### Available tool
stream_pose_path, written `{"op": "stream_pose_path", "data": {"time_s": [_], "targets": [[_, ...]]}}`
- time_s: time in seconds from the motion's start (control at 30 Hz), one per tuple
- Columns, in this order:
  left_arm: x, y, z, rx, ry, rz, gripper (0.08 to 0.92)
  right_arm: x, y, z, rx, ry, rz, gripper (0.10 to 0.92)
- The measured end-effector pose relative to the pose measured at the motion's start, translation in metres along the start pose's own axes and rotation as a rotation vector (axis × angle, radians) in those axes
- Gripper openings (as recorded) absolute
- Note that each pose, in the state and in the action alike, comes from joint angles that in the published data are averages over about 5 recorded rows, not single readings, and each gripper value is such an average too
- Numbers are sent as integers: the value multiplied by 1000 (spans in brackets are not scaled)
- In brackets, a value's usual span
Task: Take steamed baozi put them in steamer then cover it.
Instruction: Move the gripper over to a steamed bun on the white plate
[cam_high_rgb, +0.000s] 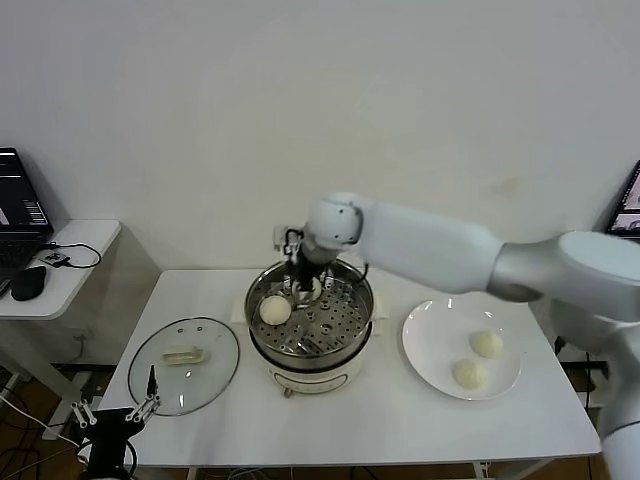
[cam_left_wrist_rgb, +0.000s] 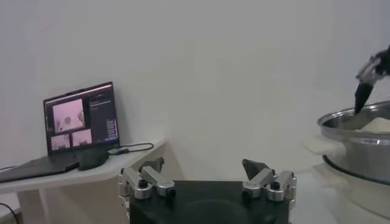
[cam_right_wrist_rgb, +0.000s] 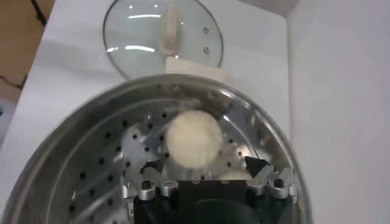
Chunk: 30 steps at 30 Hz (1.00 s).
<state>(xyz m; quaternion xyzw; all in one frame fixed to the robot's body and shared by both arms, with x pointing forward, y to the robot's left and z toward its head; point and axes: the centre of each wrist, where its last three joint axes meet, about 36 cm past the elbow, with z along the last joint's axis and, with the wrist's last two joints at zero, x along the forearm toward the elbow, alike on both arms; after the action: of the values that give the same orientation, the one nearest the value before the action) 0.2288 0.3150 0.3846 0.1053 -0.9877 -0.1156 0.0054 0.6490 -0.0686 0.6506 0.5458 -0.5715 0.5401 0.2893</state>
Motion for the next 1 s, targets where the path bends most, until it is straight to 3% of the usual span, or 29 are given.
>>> {"op": "stream_pose_path", "data": {"time_s": [0.43, 0.7, 1.0], "targets": [[-3, -2, 2, -3, 9, 15, 823, 71, 58, 143, 72, 136, -22, 823], [0, 2, 2, -15, 21, 10, 823, 62, 106, 216, 49, 206, -53, 822], [2, 2, 5, -22, 35, 5, 823, 31, 150, 258, 30, 249, -115, 823]]}}
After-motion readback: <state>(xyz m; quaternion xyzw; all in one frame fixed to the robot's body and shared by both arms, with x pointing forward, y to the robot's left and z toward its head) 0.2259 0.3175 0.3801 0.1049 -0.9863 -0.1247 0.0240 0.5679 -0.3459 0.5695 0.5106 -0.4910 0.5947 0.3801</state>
